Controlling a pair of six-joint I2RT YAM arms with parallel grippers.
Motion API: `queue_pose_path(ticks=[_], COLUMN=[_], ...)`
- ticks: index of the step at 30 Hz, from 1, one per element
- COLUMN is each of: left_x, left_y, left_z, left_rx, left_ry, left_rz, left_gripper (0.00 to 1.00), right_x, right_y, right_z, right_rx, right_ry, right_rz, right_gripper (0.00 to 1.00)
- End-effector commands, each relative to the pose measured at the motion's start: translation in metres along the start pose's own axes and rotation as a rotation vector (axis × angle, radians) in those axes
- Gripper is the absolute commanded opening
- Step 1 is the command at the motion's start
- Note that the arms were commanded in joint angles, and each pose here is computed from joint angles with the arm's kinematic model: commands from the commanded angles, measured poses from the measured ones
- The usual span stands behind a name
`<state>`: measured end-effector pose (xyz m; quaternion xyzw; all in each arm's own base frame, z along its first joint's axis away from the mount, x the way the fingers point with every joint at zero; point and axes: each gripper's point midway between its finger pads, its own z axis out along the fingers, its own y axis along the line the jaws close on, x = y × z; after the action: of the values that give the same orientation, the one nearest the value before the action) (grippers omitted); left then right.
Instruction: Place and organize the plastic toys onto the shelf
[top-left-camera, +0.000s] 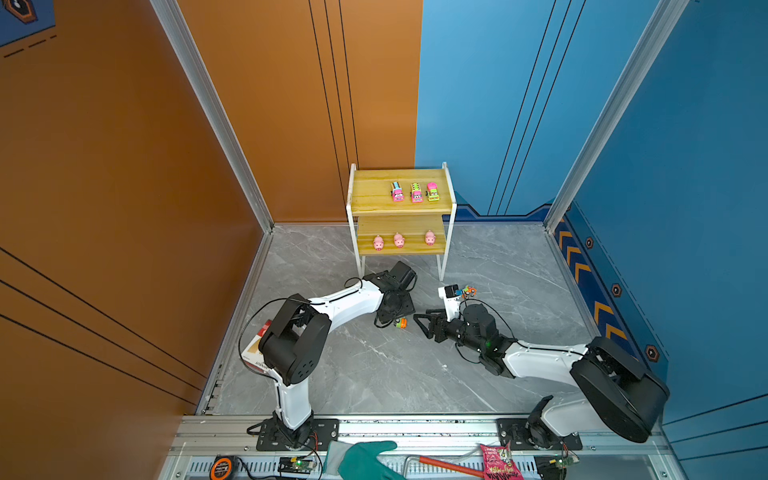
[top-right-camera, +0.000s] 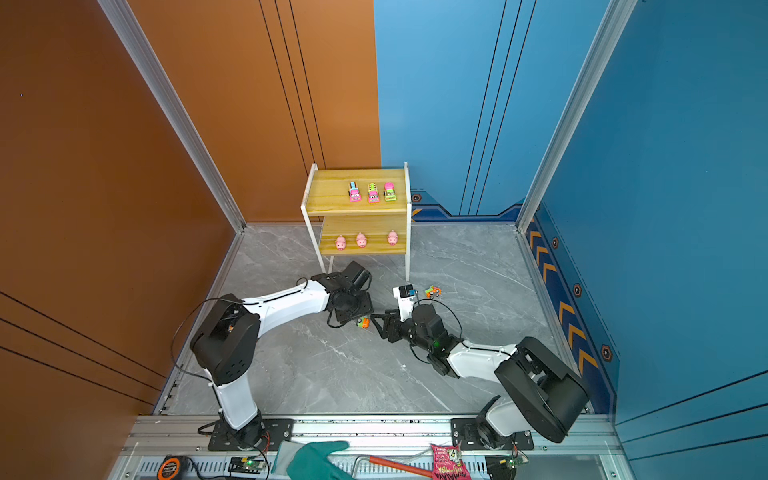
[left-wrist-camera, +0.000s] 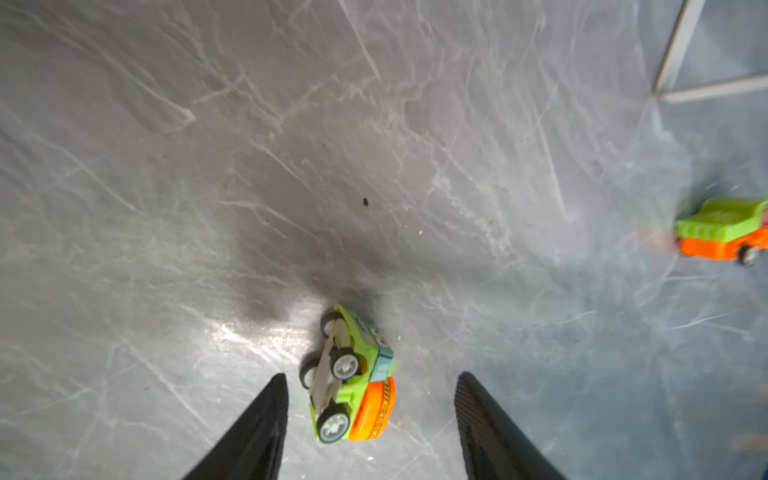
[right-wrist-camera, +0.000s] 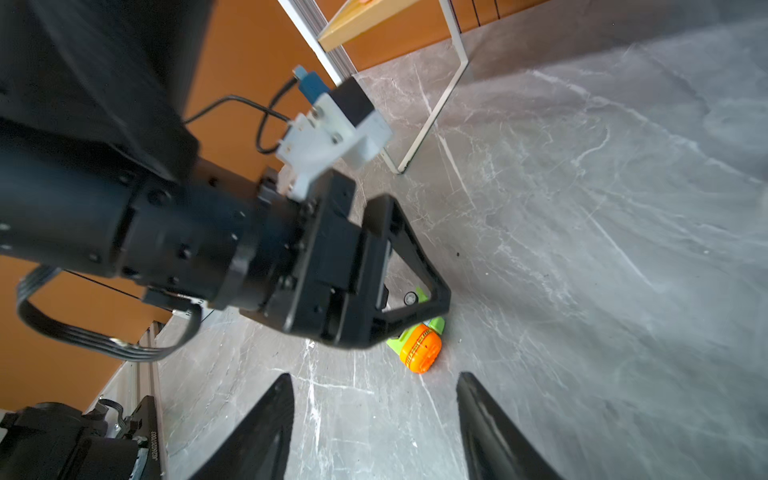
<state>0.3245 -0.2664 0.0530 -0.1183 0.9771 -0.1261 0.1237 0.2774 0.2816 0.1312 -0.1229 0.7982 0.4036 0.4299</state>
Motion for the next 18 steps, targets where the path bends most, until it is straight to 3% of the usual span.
queue_pose_path(ticks=[1,11,18], left_x=[0.006,0.005,0.006], left_y=[0.008,0.017,0.022], left_z=[0.003,0.018,0.032], left_rx=[-0.097,-0.207,-0.248], left_ry=[0.016,0.035,0.056], left_rz=[0.153,0.275,0.28], left_gripper=[0.65,0.59,0.54], right_x=[0.01,-0.001,-0.001], right_y=[-0.013,-0.023,-0.023], right_z=[-0.01,-0.022,-0.023], right_rx=[0.068,0.1,0.104], right_ry=[0.034,-0.003,-0.005], right_rz=[-0.045,-0.045,-0.051], right_gripper=[0.64,0.64,0.64])
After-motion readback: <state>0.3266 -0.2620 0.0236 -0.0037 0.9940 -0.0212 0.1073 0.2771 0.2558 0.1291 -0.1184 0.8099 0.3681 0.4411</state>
